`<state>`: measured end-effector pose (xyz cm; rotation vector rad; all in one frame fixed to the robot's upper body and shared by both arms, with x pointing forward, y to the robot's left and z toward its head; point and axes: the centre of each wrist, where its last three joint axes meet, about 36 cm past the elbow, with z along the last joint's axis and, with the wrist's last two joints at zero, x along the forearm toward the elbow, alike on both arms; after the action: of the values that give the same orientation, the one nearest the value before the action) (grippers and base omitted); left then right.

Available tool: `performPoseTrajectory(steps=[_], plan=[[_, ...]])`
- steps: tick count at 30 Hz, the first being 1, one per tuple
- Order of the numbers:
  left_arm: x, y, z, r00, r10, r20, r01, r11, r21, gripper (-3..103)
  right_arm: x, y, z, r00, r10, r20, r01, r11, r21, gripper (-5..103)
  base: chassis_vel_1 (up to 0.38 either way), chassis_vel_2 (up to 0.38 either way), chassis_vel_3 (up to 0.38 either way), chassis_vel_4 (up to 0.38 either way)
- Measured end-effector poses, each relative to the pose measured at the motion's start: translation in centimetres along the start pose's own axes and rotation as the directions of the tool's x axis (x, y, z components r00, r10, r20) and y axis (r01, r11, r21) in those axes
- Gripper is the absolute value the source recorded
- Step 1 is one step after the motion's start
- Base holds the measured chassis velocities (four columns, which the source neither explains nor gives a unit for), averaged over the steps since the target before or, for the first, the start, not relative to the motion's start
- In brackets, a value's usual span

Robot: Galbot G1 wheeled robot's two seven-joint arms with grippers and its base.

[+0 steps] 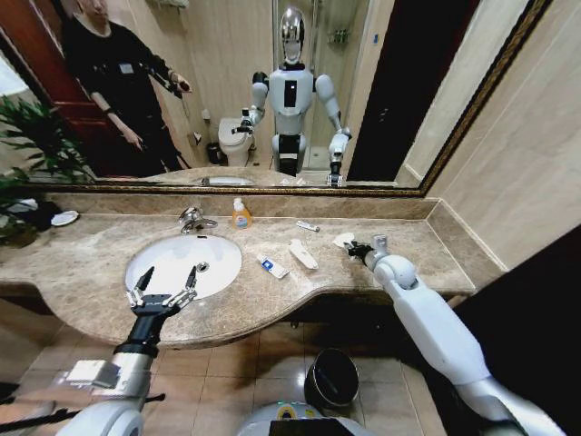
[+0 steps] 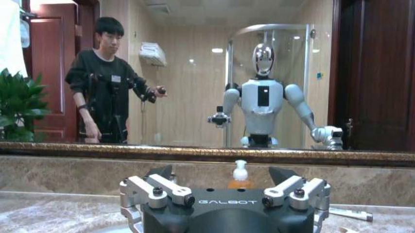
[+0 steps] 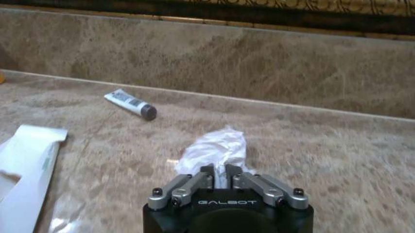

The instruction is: Pick up the trash from the sink and place it in the trash bin.

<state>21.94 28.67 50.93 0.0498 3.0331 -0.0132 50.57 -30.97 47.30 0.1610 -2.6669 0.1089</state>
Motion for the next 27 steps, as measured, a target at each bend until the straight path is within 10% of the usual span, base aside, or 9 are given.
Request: performPoseTrajectory(steps=[10,13,17,21,27], plan=[[0.0,0.0,0.0,1.0,0.0,0.0,0.0,1.0,0.0,100,6.8,-4.7,3.3,0.951,-0.176,0.253,0.187,0.982,-0.017,0,0.0,0.0,0.0,0.0],[0.0,0.0,0.0,1.0,0.0,0.0,0.0,1.0,0.0,100,9.3,-6.7,6.6,0.849,-0.347,0.398,0.386,0.922,-0.019,0,0.0,0.0,0.0,0.0],[0.0,0.0,0.0,1.0,0.0,0.0,0.0,1.0,0.0,100,10.3,-9.0,8.6,0.802,-0.43,0.415,0.478,0.879,-0.012,0,0.0,0.0,0.0,0.0],[0.0,0.0,0.0,1.0,0.0,0.0,0.0,1.0,0.0,100,10.7,-18.6,13.7,0.707,-0.597,0.379,0.634,0.773,0.035,0,0.0,0.0,0.0,0.0],[0.0,0.0,0.0,1.0,0.0,0.0,0.0,1.0,0.0,100,11.2,-24.4,20.5,0.689,-0.672,0.272,0.689,0.724,0.045,0,0.0,0.0,0.0,0.0]])
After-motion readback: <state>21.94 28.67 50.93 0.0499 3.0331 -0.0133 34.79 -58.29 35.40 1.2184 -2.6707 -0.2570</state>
